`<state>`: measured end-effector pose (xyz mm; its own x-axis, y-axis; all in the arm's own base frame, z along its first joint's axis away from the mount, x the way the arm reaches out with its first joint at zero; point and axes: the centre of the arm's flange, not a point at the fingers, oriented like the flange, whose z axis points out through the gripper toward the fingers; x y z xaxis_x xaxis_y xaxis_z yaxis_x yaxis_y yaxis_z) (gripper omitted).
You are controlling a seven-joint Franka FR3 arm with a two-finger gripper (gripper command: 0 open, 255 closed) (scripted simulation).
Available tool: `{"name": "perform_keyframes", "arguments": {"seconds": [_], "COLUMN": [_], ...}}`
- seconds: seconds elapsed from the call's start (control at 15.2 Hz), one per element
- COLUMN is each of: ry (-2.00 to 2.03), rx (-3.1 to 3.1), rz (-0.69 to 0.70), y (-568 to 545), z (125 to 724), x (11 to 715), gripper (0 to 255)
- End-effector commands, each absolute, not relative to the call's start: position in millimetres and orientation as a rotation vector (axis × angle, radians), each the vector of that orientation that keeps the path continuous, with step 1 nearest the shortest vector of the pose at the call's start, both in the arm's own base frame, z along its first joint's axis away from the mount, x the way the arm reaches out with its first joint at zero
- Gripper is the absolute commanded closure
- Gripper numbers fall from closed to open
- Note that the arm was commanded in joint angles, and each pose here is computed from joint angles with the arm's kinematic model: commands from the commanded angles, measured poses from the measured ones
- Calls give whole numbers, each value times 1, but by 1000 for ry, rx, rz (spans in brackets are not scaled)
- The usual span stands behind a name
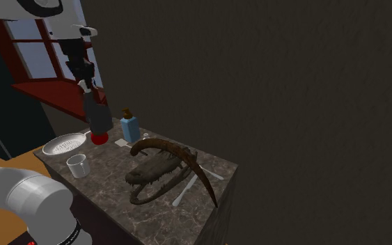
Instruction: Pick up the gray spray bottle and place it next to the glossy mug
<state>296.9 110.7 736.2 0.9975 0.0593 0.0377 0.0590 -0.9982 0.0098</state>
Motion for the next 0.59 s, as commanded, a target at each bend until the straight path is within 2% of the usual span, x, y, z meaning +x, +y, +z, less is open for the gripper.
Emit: {"name": "perform_keyframes", "arguments": {"seconds": [0.0,0.53], "ry": [91,91], "rx": [3131,3131], "rz": [58,58], "y": [124,133], "z": [740,708], "x": [276,262], "gripper": [255,255]}}
